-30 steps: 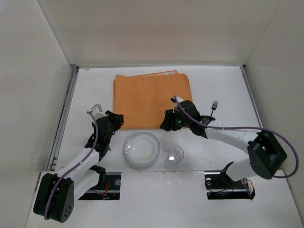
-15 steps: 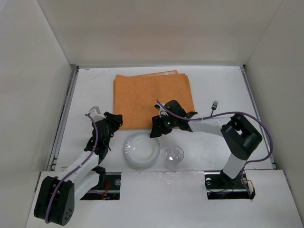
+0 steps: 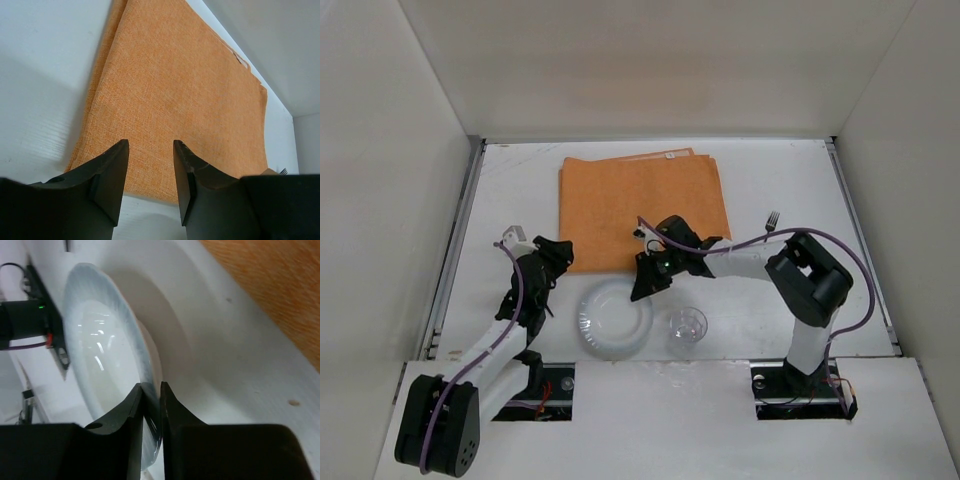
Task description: Set the dinner table for one person
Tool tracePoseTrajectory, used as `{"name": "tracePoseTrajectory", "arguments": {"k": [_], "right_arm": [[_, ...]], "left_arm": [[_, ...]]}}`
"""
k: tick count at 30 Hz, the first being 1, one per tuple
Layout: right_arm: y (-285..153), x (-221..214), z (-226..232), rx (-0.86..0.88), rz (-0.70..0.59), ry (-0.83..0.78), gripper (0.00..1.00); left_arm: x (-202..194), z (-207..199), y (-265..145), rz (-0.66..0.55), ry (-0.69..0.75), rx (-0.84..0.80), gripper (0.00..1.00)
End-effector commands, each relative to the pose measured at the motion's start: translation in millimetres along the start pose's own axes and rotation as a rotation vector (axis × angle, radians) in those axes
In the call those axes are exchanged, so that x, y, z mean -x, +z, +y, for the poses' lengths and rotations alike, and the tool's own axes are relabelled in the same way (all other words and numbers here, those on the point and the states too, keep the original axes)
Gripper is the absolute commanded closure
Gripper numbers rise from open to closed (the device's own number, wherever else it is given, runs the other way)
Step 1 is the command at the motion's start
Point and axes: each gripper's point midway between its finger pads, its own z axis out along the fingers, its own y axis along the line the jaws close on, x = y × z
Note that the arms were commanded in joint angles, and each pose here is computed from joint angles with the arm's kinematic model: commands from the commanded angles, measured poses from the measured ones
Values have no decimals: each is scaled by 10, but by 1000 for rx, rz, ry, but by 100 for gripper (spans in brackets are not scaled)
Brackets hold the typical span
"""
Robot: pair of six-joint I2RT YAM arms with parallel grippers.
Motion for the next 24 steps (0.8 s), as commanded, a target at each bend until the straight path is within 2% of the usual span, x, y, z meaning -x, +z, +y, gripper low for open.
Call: {"name": "tracePoseTrajectory", "arguments": {"k": [1,8,14,19,24], "right_arm": [[-13,190,190,31,-55,-84,87],[-153,456,659,131,-128,-128,90],[-475,943,895,184,-275,-111,90],[-794,1440,759,178,-403,-30,90],[-1006,1977,246,114,-550,107,90]], "left_arm": [[125,-69,-11,-54,-19,-34,62],[283,194,-65,-118,-71,60,59],[469,459,-170,-200,-114,150,57],[375,455,-109,-159,-103,162,57],[377,427,-108,-158,-98,150,57]]}}
